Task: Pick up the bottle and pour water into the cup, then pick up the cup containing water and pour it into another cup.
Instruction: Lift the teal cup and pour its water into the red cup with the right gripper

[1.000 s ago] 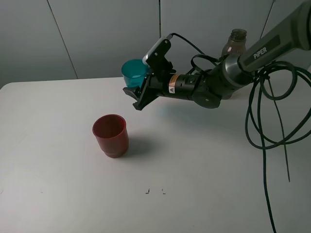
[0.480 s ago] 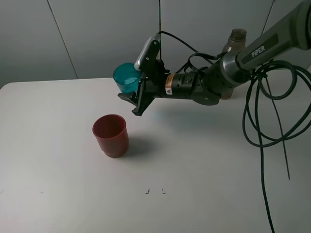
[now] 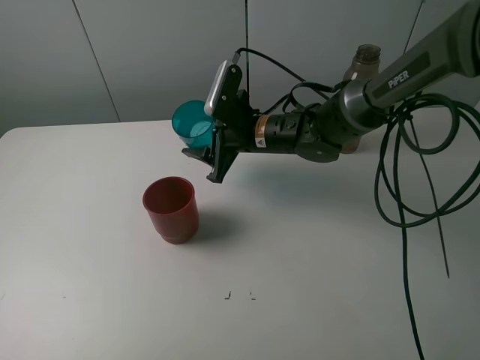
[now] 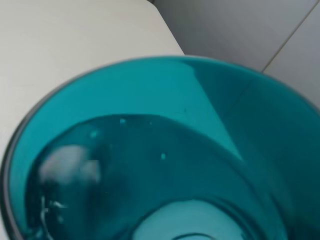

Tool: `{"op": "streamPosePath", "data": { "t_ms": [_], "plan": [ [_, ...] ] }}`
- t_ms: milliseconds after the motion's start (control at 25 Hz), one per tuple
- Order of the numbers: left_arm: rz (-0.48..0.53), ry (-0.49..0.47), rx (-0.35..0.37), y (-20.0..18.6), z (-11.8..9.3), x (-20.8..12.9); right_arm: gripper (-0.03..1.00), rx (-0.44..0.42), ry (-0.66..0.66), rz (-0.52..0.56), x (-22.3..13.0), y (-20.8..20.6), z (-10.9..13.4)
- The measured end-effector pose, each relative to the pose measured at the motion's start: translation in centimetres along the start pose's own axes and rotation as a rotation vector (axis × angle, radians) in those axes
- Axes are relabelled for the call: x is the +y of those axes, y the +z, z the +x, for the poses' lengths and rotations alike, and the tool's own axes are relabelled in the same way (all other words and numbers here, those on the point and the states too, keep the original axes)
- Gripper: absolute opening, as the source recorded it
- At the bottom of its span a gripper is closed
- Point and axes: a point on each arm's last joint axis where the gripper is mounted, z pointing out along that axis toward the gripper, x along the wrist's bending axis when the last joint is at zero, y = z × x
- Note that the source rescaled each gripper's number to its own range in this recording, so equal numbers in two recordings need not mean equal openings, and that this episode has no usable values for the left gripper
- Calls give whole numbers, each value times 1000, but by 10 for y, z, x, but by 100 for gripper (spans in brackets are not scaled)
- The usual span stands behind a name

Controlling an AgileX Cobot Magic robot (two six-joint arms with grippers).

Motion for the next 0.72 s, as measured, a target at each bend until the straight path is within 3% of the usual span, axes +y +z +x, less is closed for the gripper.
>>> {"op": "streamPosePath", "data": {
  "t_ms": [480,720],
  "plan": [
    [0,0,0,0,0,0,6,27,-75,-19,7,5,10],
    [0,0,0,0,0,0,6,30,-187,-23,8,5,11]
  ]
}}
